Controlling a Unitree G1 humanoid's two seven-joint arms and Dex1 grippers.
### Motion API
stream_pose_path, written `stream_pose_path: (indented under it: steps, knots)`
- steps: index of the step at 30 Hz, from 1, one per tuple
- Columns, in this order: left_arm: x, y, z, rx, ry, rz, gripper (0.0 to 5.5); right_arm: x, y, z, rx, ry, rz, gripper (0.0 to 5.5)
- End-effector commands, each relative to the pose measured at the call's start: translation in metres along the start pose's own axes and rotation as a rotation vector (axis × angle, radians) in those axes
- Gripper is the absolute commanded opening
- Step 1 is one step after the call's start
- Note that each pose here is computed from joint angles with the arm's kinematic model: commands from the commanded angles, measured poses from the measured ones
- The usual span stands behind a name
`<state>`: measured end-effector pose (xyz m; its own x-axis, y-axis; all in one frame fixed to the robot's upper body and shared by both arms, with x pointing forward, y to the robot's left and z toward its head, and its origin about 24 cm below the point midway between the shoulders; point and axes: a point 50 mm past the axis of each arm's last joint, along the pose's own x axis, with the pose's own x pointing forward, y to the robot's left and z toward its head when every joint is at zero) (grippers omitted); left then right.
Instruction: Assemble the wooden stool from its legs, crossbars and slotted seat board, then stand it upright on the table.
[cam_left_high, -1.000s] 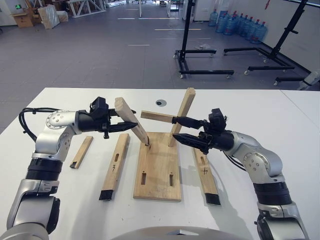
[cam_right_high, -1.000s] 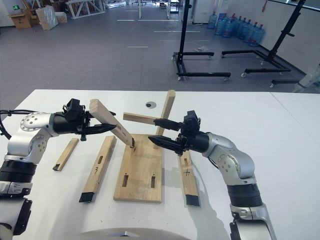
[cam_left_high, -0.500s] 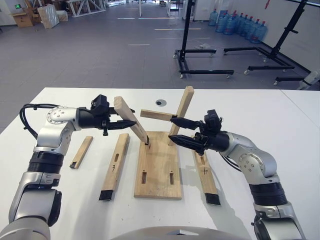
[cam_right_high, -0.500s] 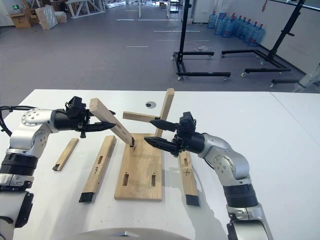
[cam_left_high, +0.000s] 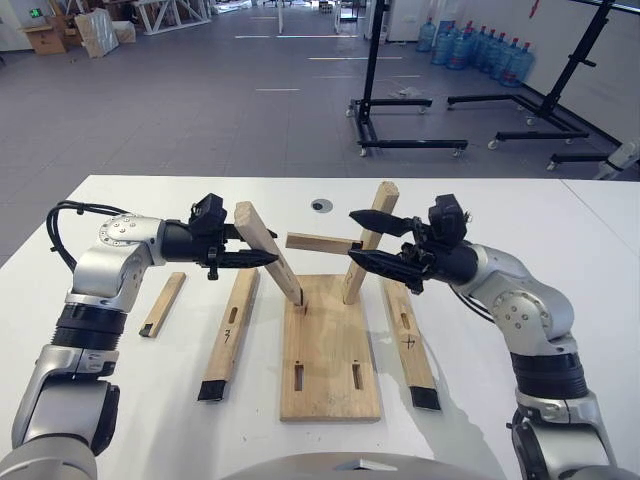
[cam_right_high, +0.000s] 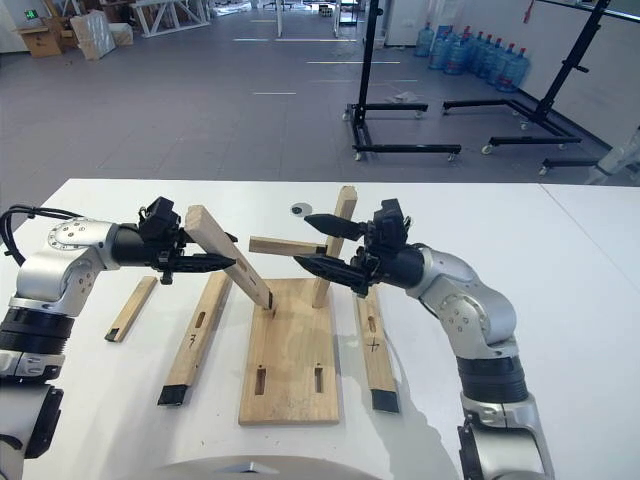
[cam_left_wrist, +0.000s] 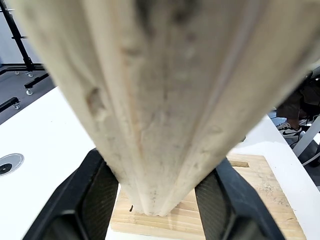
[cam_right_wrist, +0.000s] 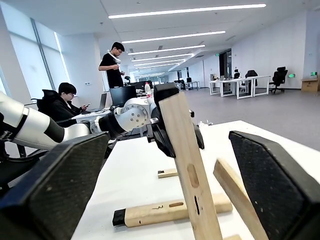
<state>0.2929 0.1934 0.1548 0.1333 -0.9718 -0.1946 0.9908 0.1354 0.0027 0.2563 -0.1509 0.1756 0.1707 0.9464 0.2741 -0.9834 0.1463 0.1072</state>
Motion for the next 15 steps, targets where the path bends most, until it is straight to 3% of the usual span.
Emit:
stream_pose_path:
  steps: [1,6,15]
  knots:
    - [-0.004,-0.002,-0.005,-0.078,0.018,-0.001,2.08,0.004,0.005,0.037,-0.135,-0.030,0.037,4.39]
    - [-0.002,-0.002,-0.014,-0.122,0.028,-0.002,2.08,0.001,-0.018,0.056,-0.296,-0.012,-0.098,4.39]
    - [0.009,0.007,-0.024,-0.192,0.023,-0.015,2.08,-0.006,-0.052,0.013,-0.270,0.199,-0.150,4.39]
